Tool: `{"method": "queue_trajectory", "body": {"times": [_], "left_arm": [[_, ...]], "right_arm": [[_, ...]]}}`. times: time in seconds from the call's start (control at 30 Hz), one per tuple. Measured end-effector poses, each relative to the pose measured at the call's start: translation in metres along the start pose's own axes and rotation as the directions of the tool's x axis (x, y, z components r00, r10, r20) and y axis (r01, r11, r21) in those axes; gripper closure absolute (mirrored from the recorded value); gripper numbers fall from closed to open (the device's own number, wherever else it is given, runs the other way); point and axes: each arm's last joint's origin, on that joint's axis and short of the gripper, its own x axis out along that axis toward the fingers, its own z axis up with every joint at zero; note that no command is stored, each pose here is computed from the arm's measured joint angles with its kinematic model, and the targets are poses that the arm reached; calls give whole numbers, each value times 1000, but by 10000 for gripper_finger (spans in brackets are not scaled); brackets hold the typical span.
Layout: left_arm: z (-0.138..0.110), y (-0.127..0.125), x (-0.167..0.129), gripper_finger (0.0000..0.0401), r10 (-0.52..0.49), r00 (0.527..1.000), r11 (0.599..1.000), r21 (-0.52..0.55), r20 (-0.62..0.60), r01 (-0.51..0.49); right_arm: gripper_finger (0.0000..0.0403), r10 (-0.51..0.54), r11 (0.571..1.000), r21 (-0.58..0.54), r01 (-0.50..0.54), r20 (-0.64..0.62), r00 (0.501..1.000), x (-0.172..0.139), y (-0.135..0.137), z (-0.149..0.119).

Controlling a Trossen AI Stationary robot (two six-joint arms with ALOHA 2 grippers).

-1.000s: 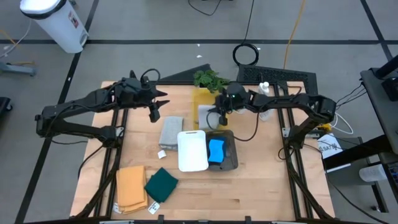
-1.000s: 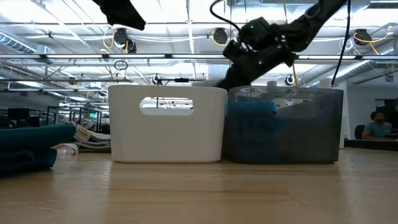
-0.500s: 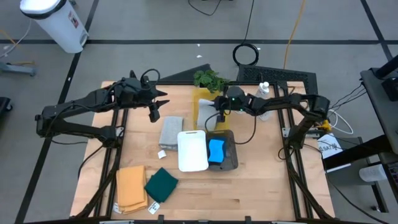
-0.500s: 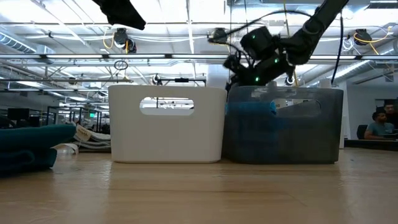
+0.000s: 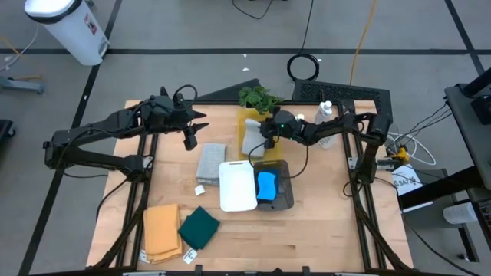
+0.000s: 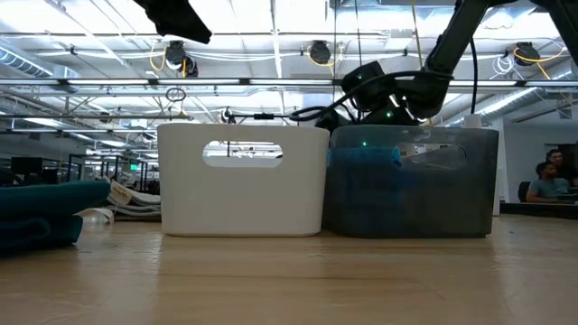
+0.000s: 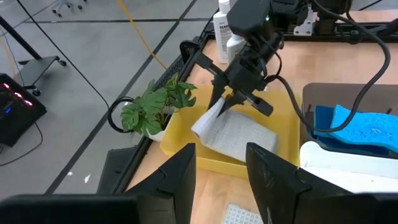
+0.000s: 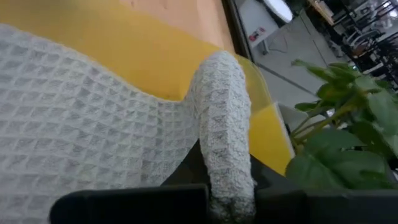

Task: Pick & Place Kitchen Items
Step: Put the left gray microfiber into the yellow bin

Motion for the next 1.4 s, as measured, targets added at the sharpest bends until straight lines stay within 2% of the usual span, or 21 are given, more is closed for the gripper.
{"method": "queue_trajectory", "body": {"times": [0.2,0.33,0.47,0.57,0.67,0.8,0.87,0.93,1.0,1.1,1.2,1.4], "left_arm": [[0,0,0,256,1,1000,1000,1,0,-1],[0,0,0,256,1,1000,1000,-1,0,-1],[0,0,0,256,1,1000,1000,-3,0,-1],[0,0,0,256,1,1000,1000,-4,0,-1],[0,0,0,256,1,1000,1000,-5,0,-1],[0,0,0,256,1,1000,1000,-4,0,-1],[0,0,0,256,1,1000,1000,-4,0,-1],[0,0,0,256,1,1000,1000,-4,0,-1],[0,0,0,256,1,1000,1000,-3,0,-1],[0,0,0,256,1,1000,1000,-3,0,-1],[0,0,0,256,0,1000,1000,-3,0,0],[0,0,0,256,1,1000,1000,-5,0,-1]], "right_arm": [[338,-4,1000,7,4,8,1000,0,-1,1],[280,-116,993,27,117,-38,992,-2,-3,4],[230,-267,964,-13,266,-71,961,-4,-4,12],[206,-291,957,-32,290,-72,954,-7,2,19],[198,-285,958,9,286,-66,956,-15,6,30],[209,-217,969,109,223,-63,974,-32,9,45],[218,-117,975,186,118,-19,993,-44,7,52],[227,15,958,286,-18,11,1000,-56,4,56],[236,95,923,375,-91,8,995,-63,3,55],[251,173,893,433,-127,-69,982,-68,7,48],[278,205,885,445,-136,-110,973,-67,11,43],[380,211,881,454,-134,-124,970,-50,13,39]]}}
